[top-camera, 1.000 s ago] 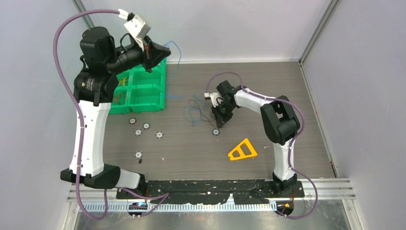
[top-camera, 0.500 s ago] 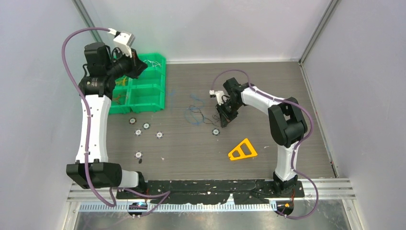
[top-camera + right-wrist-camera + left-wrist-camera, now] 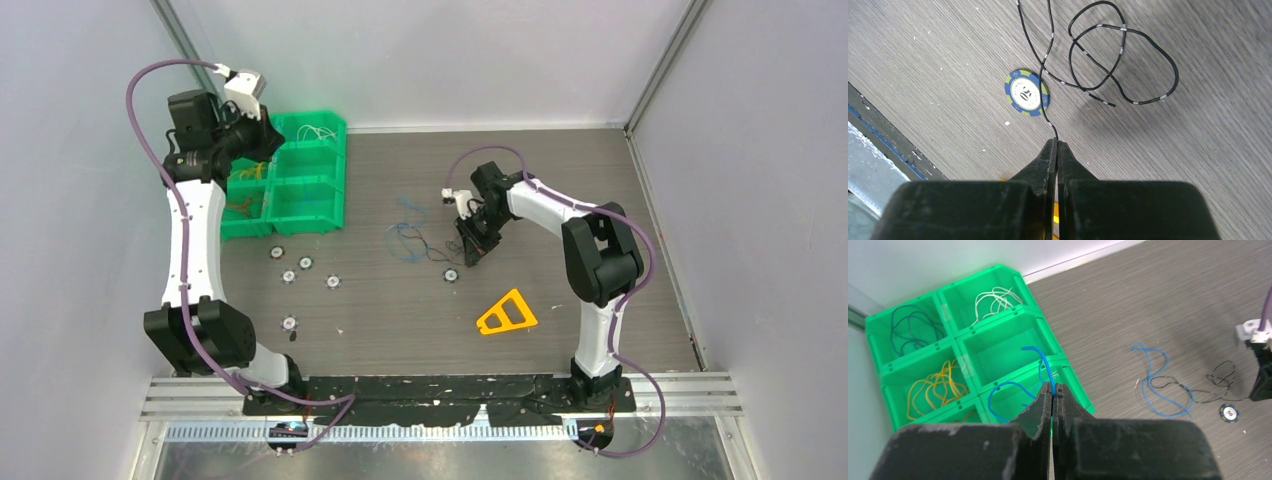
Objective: Untangle the cables
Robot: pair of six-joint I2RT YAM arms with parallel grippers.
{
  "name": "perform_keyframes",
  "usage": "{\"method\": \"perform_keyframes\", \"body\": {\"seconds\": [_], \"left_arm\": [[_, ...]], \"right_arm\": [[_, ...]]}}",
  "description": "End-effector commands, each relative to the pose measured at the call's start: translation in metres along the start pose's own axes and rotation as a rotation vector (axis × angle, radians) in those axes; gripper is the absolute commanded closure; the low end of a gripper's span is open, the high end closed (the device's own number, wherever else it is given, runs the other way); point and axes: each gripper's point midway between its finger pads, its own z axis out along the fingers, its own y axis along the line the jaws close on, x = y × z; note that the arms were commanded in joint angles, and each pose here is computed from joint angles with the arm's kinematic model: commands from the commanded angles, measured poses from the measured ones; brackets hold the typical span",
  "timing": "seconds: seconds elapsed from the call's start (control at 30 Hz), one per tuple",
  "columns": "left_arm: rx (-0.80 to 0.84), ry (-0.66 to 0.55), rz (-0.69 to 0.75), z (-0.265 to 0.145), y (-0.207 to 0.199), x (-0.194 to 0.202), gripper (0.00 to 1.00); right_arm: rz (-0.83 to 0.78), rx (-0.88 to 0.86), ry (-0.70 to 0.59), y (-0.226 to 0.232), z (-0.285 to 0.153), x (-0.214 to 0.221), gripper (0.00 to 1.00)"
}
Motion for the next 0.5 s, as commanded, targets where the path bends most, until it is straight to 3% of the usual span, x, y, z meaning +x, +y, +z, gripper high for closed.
{"method": "perform_keyframes", "body": {"seconds": [0.0,0.2,0.47], "left_arm": [[-0.058,0.018,0.103,-0.014,0.013,-0.001,1.00],[-0.063,0.192,0.122,0.009,0.030,0.067,1.00],[0.030,0.337,-0.081,0.066,0.035,0.133,1.00]], "right_arm": [[-0.023,-0.003,-0.046,0.003,-0.017,-0.008,0.95],[-0.006,-0.005,-0.048,-0.002,-0.019,-0.006,0.95],[0.000,-0.012,-0.034,-0.003,-0.018,-0.003,0.95]]}}
